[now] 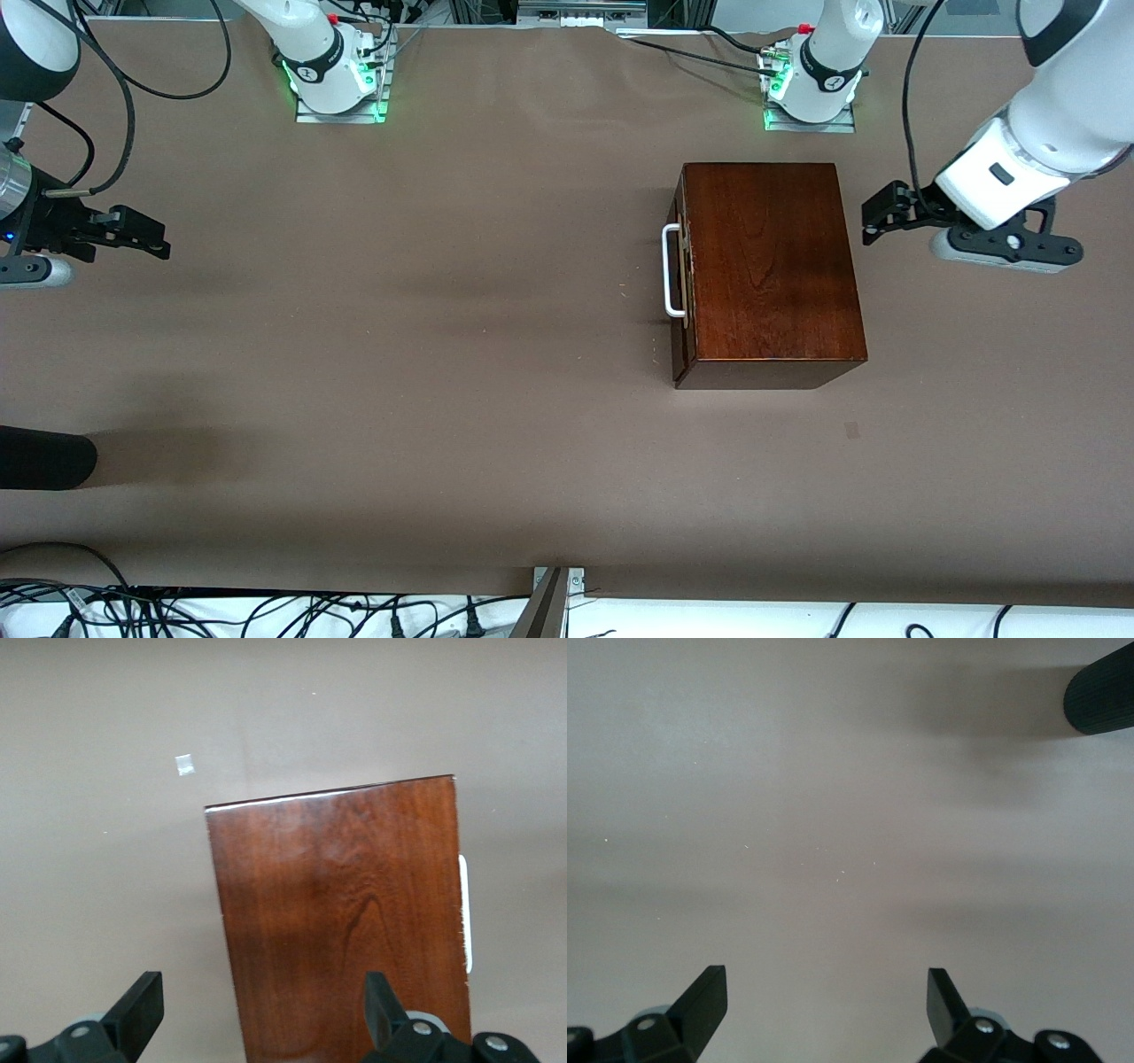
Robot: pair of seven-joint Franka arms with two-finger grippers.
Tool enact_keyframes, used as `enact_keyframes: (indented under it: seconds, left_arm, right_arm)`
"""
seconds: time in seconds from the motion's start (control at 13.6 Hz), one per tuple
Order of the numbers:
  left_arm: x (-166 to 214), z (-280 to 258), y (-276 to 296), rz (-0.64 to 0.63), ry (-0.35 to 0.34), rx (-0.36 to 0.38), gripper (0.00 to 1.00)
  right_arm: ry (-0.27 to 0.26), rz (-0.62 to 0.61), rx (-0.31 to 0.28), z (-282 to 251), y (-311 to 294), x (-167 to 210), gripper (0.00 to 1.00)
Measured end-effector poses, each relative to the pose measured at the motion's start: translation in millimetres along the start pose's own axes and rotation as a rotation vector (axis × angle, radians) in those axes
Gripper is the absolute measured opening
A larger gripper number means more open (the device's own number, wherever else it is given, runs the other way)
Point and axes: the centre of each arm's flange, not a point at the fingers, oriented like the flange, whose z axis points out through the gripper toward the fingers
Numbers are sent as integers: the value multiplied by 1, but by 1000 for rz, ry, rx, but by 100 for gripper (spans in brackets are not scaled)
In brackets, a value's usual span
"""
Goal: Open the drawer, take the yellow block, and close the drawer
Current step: 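Move the left gripper over the box to the white drawer handle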
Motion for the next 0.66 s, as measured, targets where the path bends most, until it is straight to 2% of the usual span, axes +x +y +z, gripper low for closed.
enact_keyframes:
  seconds: [0.44, 0.66]
  left_arm:
    - [8, 22, 92, -6, -17, 96, 100]
    - [-5, 41, 156, 2, -10, 188, 100]
  right_arm:
    - [-2, 0, -2, 7, 0, 5, 100]
    - [-2, 1, -3, 11, 0, 8, 100]
